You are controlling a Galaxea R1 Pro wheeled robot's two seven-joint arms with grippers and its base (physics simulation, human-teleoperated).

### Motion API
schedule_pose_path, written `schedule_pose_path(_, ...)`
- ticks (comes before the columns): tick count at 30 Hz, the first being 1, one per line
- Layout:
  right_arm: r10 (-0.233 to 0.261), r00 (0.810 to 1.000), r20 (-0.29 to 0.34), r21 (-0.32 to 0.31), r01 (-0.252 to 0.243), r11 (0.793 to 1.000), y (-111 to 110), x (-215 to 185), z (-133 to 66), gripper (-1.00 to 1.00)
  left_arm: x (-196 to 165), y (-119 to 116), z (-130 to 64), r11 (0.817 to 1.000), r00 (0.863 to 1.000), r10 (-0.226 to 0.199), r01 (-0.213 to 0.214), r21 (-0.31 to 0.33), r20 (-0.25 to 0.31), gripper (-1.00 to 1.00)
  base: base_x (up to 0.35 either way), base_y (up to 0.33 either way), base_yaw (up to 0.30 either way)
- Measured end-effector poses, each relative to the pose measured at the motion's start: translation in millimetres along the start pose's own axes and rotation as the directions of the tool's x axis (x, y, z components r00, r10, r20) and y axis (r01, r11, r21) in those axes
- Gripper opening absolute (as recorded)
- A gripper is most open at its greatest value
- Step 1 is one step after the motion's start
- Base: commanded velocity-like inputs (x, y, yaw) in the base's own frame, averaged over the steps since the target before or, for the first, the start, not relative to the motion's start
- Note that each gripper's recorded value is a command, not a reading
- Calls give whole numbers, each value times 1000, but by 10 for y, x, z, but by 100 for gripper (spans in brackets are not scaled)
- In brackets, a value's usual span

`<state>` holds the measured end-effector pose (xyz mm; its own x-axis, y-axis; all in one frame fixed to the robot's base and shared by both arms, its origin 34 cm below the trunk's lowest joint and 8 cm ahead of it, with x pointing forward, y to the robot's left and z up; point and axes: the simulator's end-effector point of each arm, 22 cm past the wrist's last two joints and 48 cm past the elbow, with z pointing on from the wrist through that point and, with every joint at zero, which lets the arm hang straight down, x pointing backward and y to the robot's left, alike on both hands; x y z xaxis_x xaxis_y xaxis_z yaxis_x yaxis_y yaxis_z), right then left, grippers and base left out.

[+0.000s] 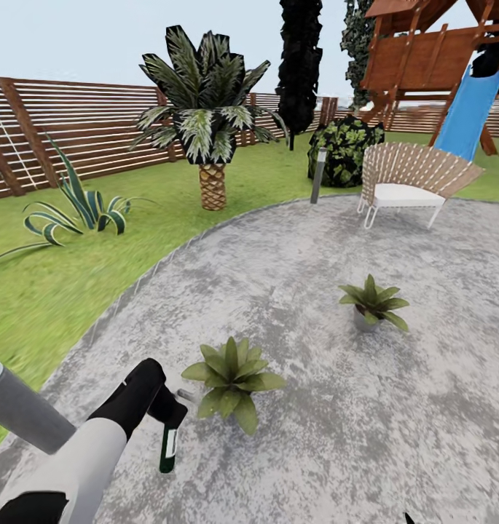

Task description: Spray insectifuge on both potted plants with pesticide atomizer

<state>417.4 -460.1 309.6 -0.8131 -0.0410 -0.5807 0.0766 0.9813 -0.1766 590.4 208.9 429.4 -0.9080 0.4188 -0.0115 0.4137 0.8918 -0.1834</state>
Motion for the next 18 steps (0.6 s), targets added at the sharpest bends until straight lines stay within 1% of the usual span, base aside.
schedule_pose_path(3,0,1000,0,0,0,1000,1,0,0,100,74,-24,53,1000,1000,-3,3,6,-11,-100,0,-38,-101)
schedule_pose_path(7,0,1000,0,0,0,1000,0,0,0,100,94,-32,69,1000,1000,-3,3,7,-14,-100,0,-206,-19)
schedule_pose_path(9,0,1000,0,0,0,1000,0,-1,0,100,106,-25,74,1000,1000,-6,6,8,-16,-100,-54,-116,-3)
schedule_pose_path(13,0,1000,0,0,0,1000,1,-1,3,100,138,27,78,1000,1000,-11,11,-1,-20,-100,-227,-19,0)
schedule_pose_path(16,0,1000,0,0,0,1000,1,-2,1,100,143,88,78,1000,1000,-14,13,-27,-20,-100,-44,-2,0)
schedule_pose_path(18,0,1000,0,0,0,1000,1,0,0,100,132,-11,118,1000,1000,-15,15,-14,-24,-100,-7,0,0)
